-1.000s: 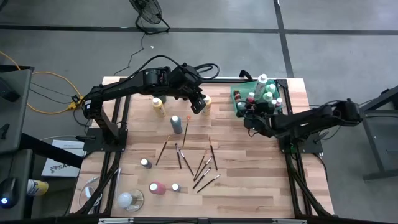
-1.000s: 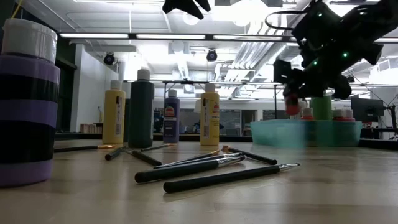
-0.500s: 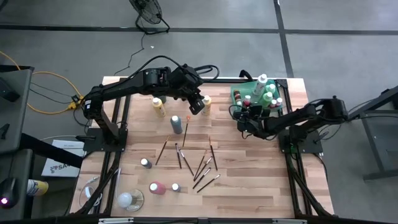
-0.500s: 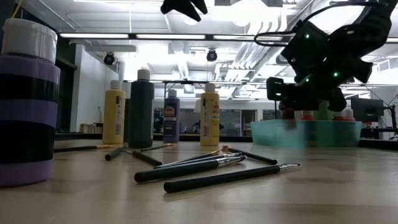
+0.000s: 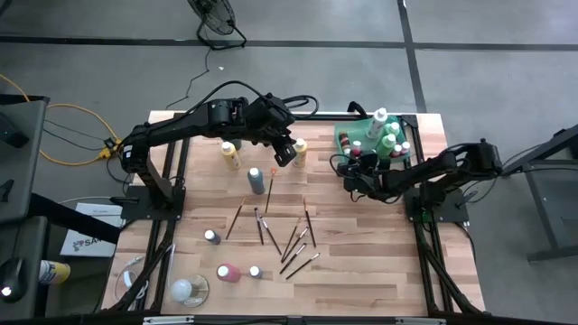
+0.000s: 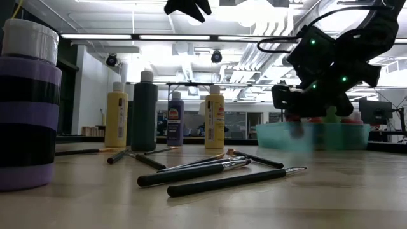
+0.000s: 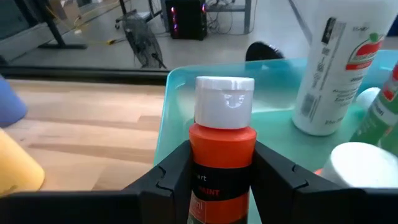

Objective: Pick & Place Paint Supplies
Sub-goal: Put the small orange paint bottle into the green bin

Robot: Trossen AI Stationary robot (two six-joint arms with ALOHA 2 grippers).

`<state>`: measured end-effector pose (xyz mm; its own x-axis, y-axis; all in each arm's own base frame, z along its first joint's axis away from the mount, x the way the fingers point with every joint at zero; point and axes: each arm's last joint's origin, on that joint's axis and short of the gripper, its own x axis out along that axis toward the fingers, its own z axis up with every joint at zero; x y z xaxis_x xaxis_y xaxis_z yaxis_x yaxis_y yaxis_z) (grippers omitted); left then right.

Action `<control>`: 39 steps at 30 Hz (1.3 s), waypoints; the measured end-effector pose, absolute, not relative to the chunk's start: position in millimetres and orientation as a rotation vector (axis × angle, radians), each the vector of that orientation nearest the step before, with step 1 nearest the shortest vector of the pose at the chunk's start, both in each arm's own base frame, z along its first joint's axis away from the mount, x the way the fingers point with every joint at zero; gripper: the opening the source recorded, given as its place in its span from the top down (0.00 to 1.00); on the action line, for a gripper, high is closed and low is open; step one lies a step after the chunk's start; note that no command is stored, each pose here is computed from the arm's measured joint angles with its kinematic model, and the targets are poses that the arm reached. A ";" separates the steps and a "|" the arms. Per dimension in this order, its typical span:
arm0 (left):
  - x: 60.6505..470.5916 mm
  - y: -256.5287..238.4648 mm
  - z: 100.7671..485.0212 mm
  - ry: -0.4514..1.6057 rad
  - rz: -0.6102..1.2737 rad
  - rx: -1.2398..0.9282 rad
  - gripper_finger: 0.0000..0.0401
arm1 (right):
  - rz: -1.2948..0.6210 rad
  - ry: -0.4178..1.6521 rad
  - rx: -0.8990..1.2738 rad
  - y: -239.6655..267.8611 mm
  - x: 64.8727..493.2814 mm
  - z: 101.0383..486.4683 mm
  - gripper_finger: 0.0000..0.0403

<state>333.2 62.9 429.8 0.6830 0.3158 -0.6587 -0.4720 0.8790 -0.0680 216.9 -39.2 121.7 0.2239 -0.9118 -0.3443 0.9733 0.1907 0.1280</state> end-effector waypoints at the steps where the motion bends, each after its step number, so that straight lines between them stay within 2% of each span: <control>1: 333.2 62.9 429.8 0.689 0.446 -0.241 0.61 | -1.333 0.212 0.352 -39.2 217.0 121.6 0.67; 10: 333.2 62.9 429.8 0.689 0.446 -0.241 0.61 | -1.325 0.219 0.358 -39.0 217.2 121.3 0.60; 31: 333.2 62.8 429.5 0.692 0.446 -0.241 0.61 | -1.296 0.243 0.368 -37.0 218.0 120.7 0.59; 39: 332.5 62.6 428.8 0.703 0.447 -0.241 0.61 | -1.278 0.253 0.384 -36.5 218.6 120.5 0.45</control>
